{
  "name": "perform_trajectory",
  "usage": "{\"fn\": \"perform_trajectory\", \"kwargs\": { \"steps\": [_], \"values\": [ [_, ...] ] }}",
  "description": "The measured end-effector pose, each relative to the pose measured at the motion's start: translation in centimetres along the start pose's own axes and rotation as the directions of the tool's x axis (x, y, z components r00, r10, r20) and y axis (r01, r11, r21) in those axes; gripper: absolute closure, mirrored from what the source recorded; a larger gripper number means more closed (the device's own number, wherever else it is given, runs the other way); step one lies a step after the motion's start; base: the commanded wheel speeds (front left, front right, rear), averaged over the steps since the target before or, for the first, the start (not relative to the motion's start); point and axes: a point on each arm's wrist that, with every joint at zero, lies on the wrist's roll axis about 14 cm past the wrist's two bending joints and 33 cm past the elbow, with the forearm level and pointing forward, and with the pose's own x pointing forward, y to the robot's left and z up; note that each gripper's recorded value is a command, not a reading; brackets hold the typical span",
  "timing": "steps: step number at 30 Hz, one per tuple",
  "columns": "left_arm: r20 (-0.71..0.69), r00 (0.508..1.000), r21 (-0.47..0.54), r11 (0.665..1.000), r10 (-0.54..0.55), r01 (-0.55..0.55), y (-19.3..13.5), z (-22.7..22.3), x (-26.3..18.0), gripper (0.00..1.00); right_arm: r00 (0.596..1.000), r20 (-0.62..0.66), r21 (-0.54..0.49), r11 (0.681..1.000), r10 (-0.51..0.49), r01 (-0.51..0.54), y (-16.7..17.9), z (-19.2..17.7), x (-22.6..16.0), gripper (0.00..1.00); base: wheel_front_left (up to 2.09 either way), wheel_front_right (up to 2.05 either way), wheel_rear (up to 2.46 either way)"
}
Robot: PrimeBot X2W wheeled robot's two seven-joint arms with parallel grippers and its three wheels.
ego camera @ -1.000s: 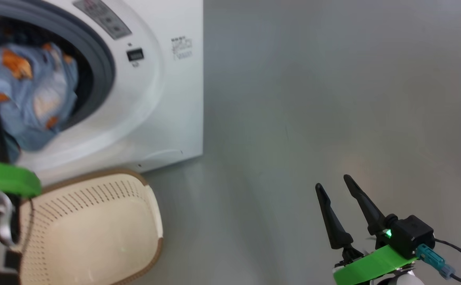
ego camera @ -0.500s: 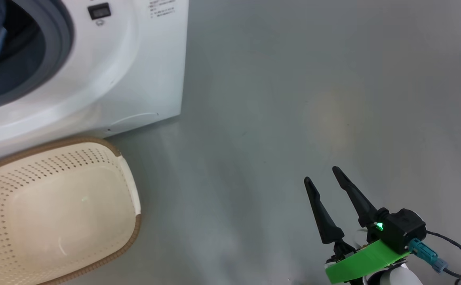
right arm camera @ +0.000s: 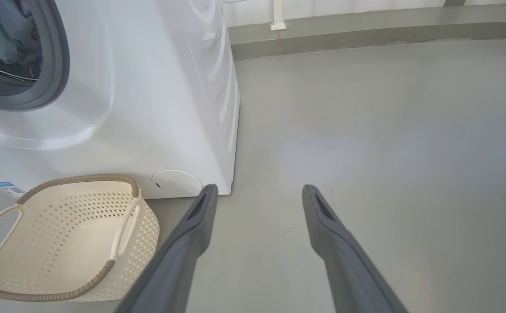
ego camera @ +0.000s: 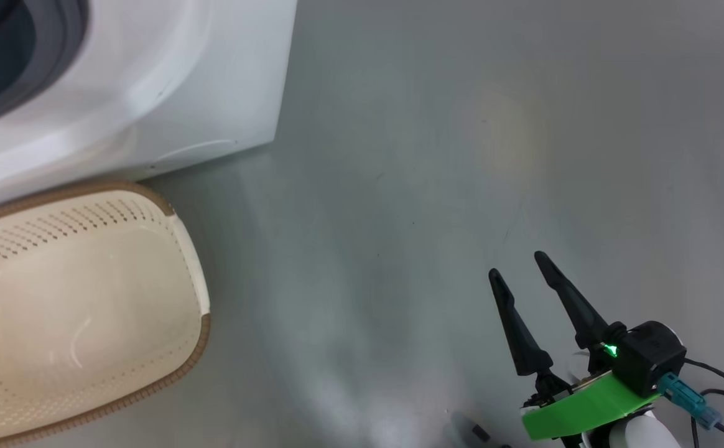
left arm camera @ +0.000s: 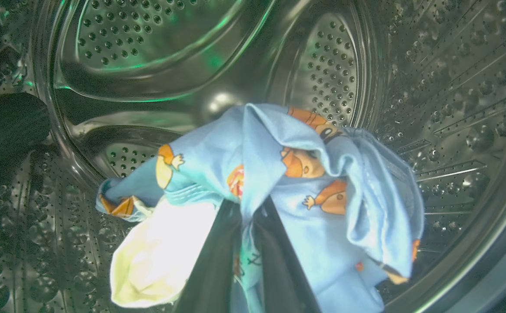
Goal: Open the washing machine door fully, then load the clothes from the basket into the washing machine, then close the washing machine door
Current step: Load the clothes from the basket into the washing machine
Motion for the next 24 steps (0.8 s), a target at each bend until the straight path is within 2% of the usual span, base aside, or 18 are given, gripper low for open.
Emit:
{"fn": "perform_trajectory", "kwargs": {
  "steps": [9, 16, 19, 20, 21, 24],
  "values": [
    [-0.121, 0.993, 0.034, 0.999, -0.016, 0.02, -1.0, -5.8, -0.7, 1.0, 0.998, -0.053, -0.008, 1.0, -0.017, 0.016, -0.6, -1.7, 0.2, 0.0, 0.0, 0.0, 0.0],
    [-0.142, 0.989, 0.04, 0.998, -0.032, 0.038, -1.5, -6.1, -0.2, 1.0, 0.998, -0.064, -0.006, 1.0, -0.026, 0.025, -0.8, -2.0, -0.3, 0.0, 0.0, 0.0, 0.0],
    [-0.159, 0.986, 0.039, 0.998, -0.046, 0.053, -1.7, -6.4, -0.1, 0.6, 0.997, -0.066, -0.005, 1.0, -0.028, 0.028, -0.8, -2.1, -0.4, 0.0, 0.0, 0.0, 0.0],
    [-0.159, 0.986, 0.039, 0.998, -0.045, 0.052, -1.7, -6.4, 0.1, 0.36, 0.997, -0.067, -0.003, 1.0, -0.027, 0.027, -0.7, -2.1, -0.3, 0.0, 0.0, 0.0, 0.0],
    [-0.156, 0.987, 0.04, 0.998, -0.044, 0.05, -1.7, -6.2, 0.2, 0.0, 0.997, -0.068, -0.002, 1.0, -0.026, 0.026, -0.7, -2.2, -0.3, 0.0, 0.0, 0.0, 0.0],
    [-0.14, 0.99, 0.048, 0.999, -0.018, 0.025, -1.1, -5.4, 0.8, 0.0, 0.997, -0.071, 0.003, 1.0, -0.023, 0.023, -0.5, -2.3, -0.2, 0.0, 0.0, 0.0, 0.0]
  ]
}}
